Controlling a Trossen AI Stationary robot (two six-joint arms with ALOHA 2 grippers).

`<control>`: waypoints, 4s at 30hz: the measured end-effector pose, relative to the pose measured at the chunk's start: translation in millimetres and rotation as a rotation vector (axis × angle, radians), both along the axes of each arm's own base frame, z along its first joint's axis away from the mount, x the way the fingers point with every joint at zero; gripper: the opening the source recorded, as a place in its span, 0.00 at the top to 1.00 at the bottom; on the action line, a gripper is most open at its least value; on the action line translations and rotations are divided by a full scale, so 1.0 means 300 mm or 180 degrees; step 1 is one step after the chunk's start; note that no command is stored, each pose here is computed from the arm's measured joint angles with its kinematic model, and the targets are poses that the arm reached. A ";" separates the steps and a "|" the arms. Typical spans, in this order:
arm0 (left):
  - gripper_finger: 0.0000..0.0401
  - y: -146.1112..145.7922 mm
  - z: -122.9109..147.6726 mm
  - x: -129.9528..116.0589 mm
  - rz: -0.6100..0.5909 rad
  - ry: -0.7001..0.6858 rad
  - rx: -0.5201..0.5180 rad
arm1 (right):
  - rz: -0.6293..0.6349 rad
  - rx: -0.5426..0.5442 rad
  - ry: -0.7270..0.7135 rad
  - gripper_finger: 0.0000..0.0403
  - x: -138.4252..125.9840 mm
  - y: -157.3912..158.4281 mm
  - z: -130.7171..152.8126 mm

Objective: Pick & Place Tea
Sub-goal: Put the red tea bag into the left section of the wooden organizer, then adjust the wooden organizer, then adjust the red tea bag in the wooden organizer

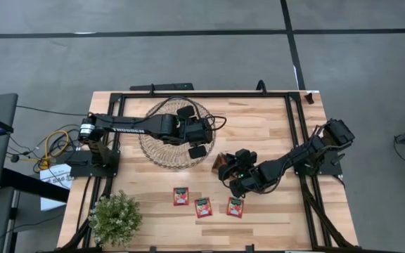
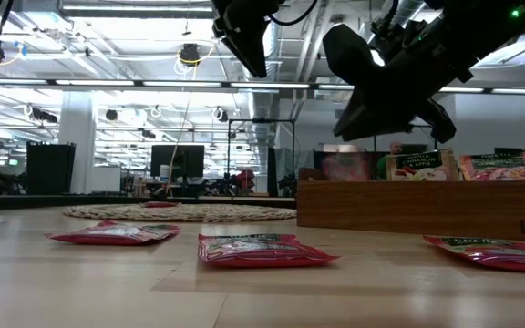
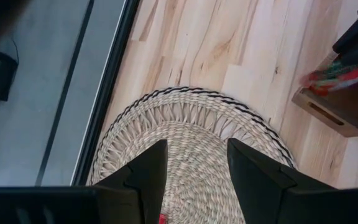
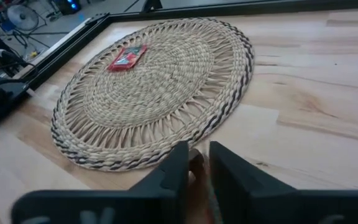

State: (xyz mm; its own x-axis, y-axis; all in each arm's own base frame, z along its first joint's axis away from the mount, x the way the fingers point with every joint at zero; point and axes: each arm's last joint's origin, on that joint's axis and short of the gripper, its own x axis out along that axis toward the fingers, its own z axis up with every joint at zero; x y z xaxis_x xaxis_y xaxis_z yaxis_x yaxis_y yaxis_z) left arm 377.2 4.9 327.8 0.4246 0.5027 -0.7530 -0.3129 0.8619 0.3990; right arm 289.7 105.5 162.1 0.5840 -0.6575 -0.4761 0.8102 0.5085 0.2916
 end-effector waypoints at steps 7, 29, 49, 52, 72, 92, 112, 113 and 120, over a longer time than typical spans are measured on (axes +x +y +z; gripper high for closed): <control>0.60 0.000 0.000 0.000 -0.0002 0.0003 0.0003 | 0.0000 0.0000 0.0000 0.75 0.000 0.000 0.000; 0.60 0.061 -0.212 0.030 -0.0313 0.0010 -0.0998 | 0.0686 0.0916 0.0569 0.90 -0.186 0.125 0.226; 0.60 0.166 -0.277 0.059 -0.0439 -0.0626 -0.1527 | 0.0667 0.1982 0.0998 1.00 -0.364 0.369 0.122; 0.60 0.179 -0.277 0.057 -0.0383 -0.0632 -0.1497 | 0.0676 0.2037 0.1065 1.00 -0.383 0.381 0.121; 0.60 0.202 -0.261 0.070 -0.0300 -0.0754 -0.0912 | 0.0412 0.1757 0.1323 1.00 -0.355 0.293 0.078; 0.60 0.200 -0.261 0.068 -0.0353 -0.0710 -0.0882 | 0.0227 0.1614 0.1704 1.00 -0.372 0.255 0.075; 0.60 0.200 -0.261 0.066 -0.0352 -0.0698 -0.0885 | -0.0052 0.1305 0.1993 1.00 -0.381 0.214 0.014; 0.60 0.200 -0.262 0.066 -0.0351 -0.0693 -0.0886 | -0.0045 0.1310 0.1980 1.00 -0.378 0.217 0.005; 0.60 0.198 -0.267 0.055 -0.0333 -0.0578 -0.0910 | 0.0133 0.1288 0.1782 1.00 -0.371 0.257 0.102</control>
